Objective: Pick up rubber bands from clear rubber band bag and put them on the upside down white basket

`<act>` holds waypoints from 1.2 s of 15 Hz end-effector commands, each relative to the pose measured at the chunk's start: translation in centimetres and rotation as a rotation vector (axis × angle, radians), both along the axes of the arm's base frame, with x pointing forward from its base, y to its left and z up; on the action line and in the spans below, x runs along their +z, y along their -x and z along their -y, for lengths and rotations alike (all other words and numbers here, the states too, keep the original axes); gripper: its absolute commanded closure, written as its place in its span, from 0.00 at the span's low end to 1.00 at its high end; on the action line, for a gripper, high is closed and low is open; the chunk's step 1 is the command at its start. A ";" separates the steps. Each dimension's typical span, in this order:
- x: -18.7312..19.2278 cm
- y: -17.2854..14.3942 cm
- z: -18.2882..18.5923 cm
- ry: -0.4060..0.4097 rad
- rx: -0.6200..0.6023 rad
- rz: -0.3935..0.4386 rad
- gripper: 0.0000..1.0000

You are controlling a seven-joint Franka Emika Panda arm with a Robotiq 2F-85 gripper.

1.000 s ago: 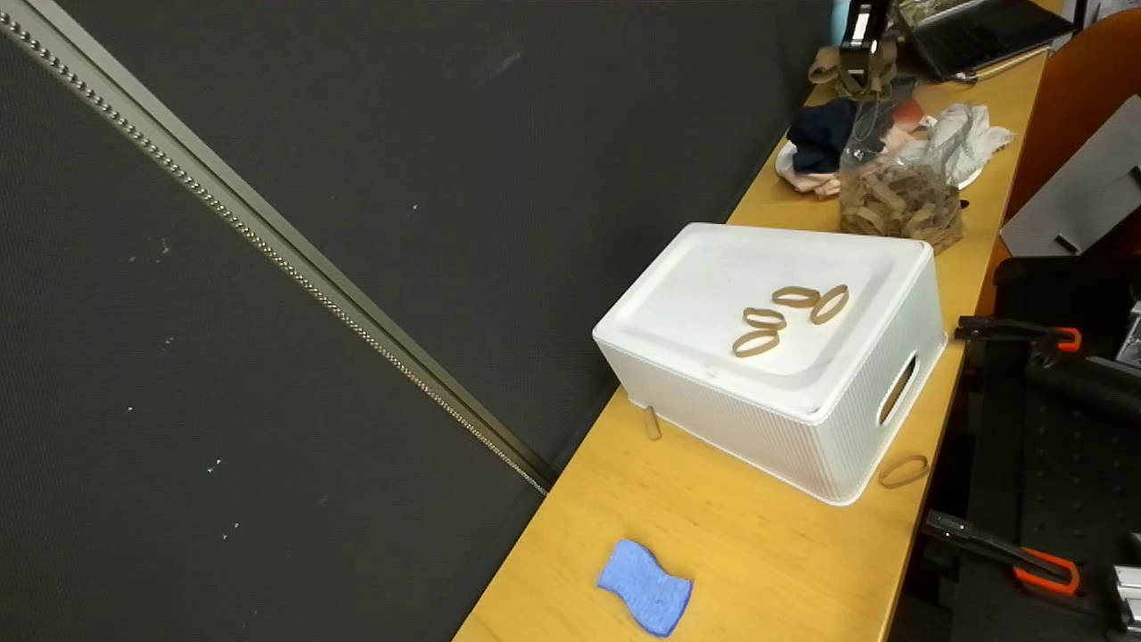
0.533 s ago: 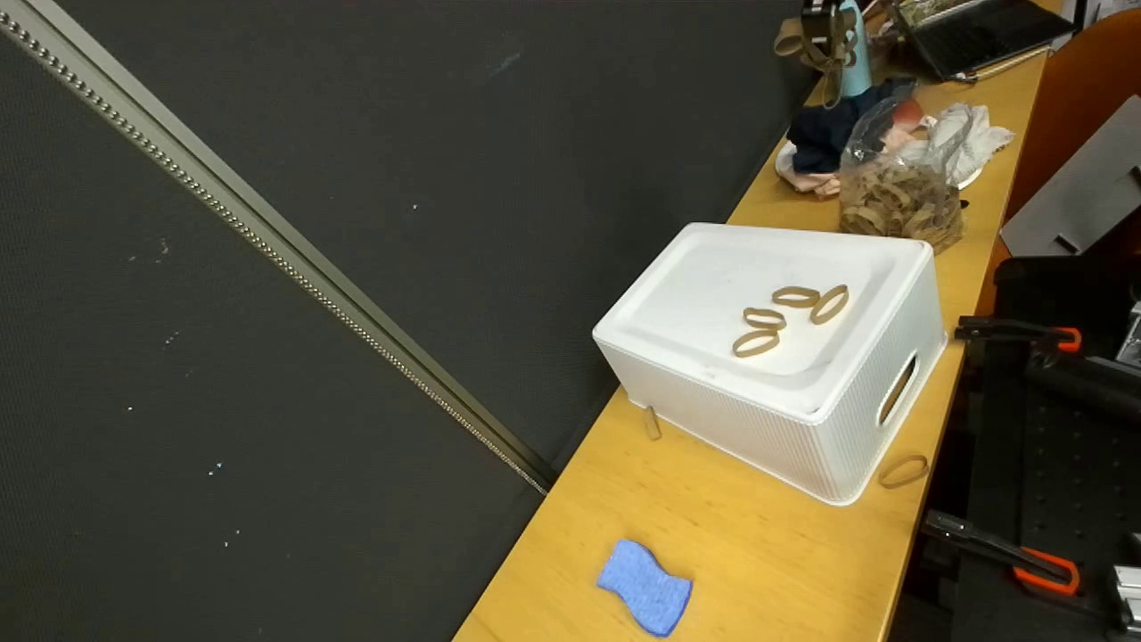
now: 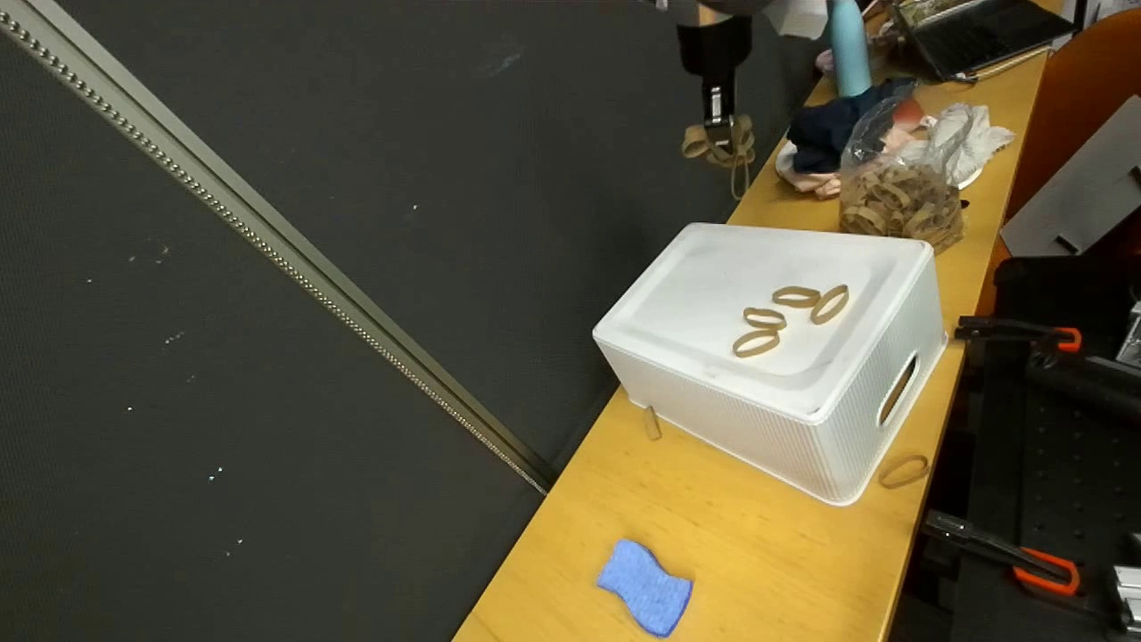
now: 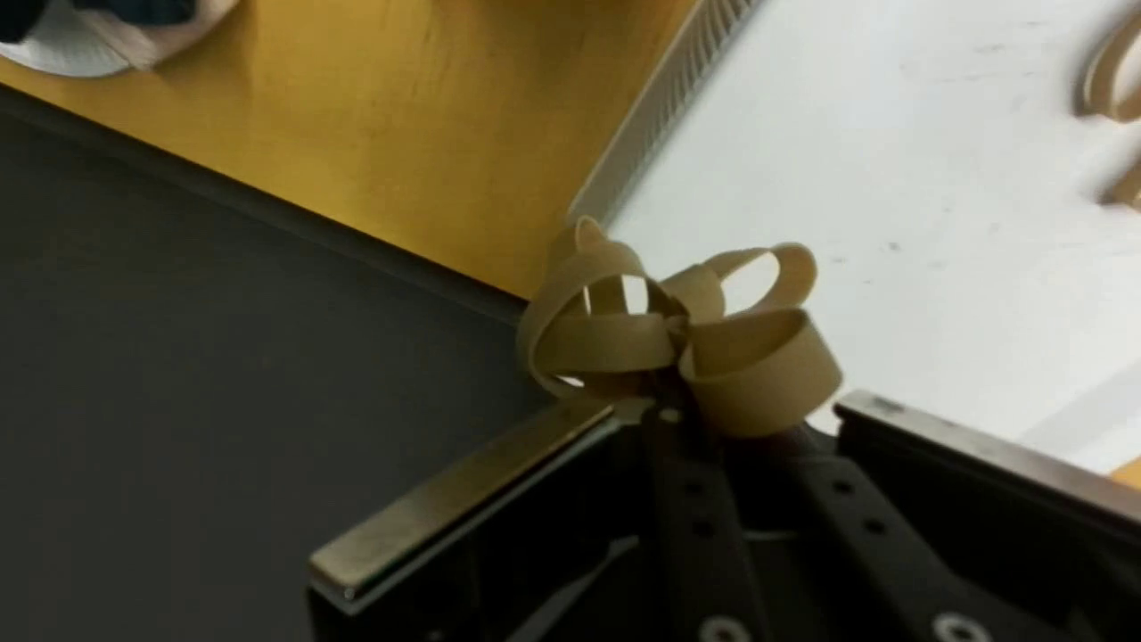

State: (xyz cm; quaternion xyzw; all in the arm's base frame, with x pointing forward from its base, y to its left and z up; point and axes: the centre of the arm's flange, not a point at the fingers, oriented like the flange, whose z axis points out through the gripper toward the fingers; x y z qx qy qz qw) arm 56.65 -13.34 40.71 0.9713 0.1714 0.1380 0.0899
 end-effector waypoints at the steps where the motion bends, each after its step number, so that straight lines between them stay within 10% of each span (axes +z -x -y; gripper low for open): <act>1: -2.1 -1.3 -3.3 -0.032 0.068 -0.035 0.99; 10: -6.9 0.1 -7.7 -0.053 0.123 -0.101 0.99; 11: -7.0 0.2 -7.8 -0.053 0.117 -0.108 0.70; 18: -6.6 1.3 -7.7 -0.054 0.096 -0.101 0.28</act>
